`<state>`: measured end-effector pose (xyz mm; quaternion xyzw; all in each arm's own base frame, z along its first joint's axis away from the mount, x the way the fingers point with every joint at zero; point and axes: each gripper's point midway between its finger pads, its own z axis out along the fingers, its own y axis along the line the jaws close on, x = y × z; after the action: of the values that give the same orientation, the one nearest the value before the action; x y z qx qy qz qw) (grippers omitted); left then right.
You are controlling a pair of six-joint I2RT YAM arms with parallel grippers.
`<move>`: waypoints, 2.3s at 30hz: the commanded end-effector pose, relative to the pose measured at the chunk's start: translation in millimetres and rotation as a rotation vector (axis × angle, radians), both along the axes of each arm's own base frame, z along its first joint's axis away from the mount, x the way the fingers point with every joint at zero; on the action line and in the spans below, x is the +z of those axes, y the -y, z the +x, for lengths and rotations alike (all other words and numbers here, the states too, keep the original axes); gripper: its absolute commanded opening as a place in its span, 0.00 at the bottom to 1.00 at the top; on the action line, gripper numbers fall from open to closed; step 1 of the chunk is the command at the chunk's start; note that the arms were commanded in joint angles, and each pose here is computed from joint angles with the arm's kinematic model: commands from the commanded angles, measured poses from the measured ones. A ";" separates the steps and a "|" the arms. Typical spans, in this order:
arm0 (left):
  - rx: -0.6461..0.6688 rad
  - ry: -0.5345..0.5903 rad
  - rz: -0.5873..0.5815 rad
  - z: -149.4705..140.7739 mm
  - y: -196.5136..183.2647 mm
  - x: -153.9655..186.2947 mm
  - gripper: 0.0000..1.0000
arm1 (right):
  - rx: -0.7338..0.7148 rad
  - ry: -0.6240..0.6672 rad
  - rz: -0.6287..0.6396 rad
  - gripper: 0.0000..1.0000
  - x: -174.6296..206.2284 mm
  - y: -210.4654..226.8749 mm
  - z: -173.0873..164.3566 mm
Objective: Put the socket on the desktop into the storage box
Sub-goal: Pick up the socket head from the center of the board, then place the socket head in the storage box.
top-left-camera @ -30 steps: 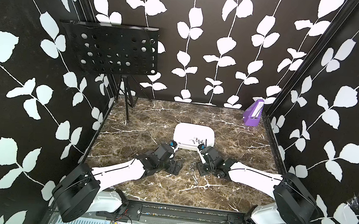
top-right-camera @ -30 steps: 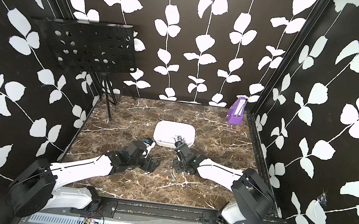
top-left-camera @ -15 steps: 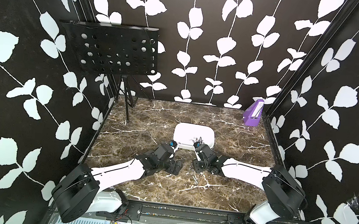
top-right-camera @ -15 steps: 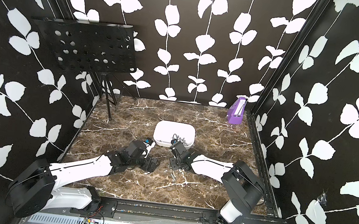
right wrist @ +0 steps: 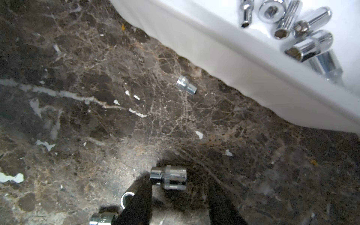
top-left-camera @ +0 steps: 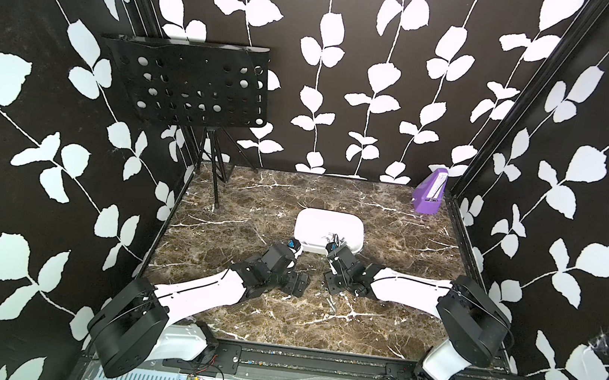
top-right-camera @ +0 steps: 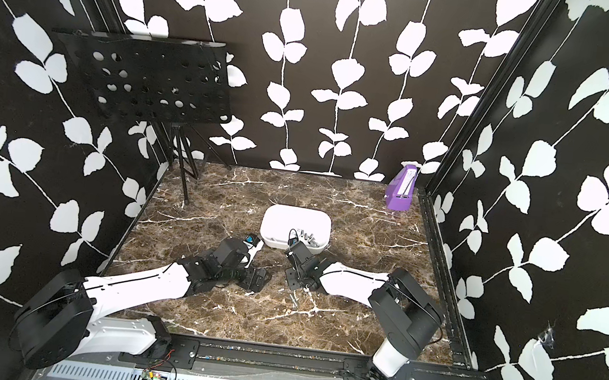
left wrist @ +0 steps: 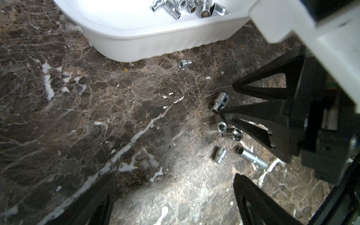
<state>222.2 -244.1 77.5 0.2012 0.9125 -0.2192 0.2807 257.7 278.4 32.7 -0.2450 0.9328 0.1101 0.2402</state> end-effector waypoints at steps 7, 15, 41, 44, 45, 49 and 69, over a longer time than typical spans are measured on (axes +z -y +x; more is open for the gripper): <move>-0.006 0.032 -0.016 2.7 3.2 12.2 0.94 | -0.019 0.027 0.028 0.50 7.8 -13.1 11.2; -0.005 0.031 -0.014 2.6 2.8 11.6 0.94 | -0.022 0.024 0.016 0.50 4.3 -13.4 12.8; -0.006 0.028 -0.016 2.5 3.2 11.4 0.94 | -0.021 -0.037 -0.071 0.24 -13.9 -2.8 5.6; -0.006 0.027 -0.015 2.0 2.9 10.9 0.94 | -0.024 -0.030 -0.077 0.18 -11.2 -0.7 5.9; -0.005 0.027 -0.013 2.0 2.6 10.5 0.94 | -0.025 -0.026 -0.080 0.16 -10.0 0.7 5.9; -0.005 0.028 -0.014 2.2 2.4 11.1 0.94 | -0.035 -0.005 -0.086 0.12 -3.1 6.1 6.3; 0.018 0.058 -0.039 2.0 -2.5 21.4 0.94 | -0.233 0.363 0.019 0.13 182.4 35.2 56.4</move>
<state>226.0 -242.4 91.7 0.1943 0.9056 -0.2227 0.3042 294.6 243.3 189.3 -0.1660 0.9001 0.0643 0.3977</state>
